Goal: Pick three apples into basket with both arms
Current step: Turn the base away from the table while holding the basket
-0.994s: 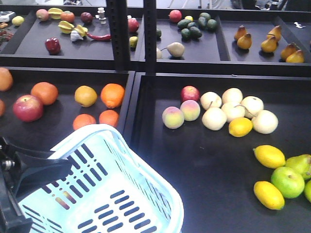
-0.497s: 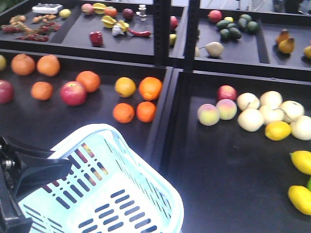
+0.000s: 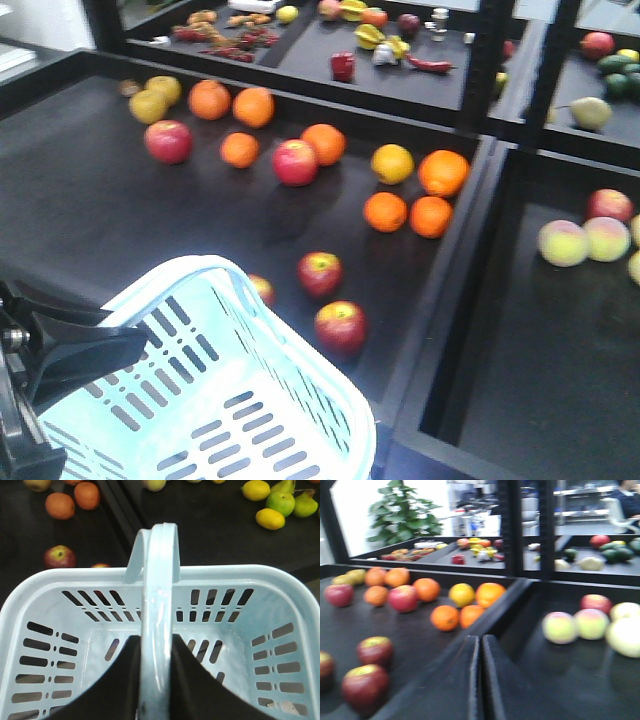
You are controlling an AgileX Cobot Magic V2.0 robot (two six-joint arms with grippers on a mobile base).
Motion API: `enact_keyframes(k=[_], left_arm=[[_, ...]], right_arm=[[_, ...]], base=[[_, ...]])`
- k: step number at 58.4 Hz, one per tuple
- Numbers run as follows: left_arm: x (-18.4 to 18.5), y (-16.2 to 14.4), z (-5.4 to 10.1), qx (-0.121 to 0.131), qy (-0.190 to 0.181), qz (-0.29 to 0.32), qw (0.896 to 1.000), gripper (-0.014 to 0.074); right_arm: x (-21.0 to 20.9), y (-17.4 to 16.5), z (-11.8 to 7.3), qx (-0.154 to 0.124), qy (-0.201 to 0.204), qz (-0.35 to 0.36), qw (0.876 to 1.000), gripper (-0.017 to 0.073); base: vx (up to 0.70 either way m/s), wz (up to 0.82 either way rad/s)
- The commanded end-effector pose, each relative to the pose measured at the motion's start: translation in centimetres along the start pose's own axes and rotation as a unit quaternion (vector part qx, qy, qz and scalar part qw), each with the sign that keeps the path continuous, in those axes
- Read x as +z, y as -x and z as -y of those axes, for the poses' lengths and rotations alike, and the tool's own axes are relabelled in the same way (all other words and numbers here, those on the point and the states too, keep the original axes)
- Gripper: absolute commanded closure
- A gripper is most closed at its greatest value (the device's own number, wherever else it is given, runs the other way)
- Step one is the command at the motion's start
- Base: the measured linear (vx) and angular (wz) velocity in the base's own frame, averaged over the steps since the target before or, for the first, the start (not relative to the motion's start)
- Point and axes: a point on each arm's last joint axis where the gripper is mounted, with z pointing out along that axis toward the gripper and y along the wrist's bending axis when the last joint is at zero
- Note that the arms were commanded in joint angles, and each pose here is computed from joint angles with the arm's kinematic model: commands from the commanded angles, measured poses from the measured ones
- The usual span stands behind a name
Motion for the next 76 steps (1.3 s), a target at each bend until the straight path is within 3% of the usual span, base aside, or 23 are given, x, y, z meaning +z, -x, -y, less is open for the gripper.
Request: enact_keyframes(k=[1,76], left_arm=[[-0.98,1.52,0.24,-0.009,0.001,0.064,0.998,0.0599],[-1.0,1.51,0.24,-0.009,0.001,0.065,0.998,0.0599]], right_arm=[[-0.05,0.31,-0.12,-0.007,0.006,0.035,0.999,0.0565],[-0.05,0.31,-0.12,-0.007,0.006,0.035,0.999,0.0565]], base=[[-0.14,0.54],[-0.14,0.53]])
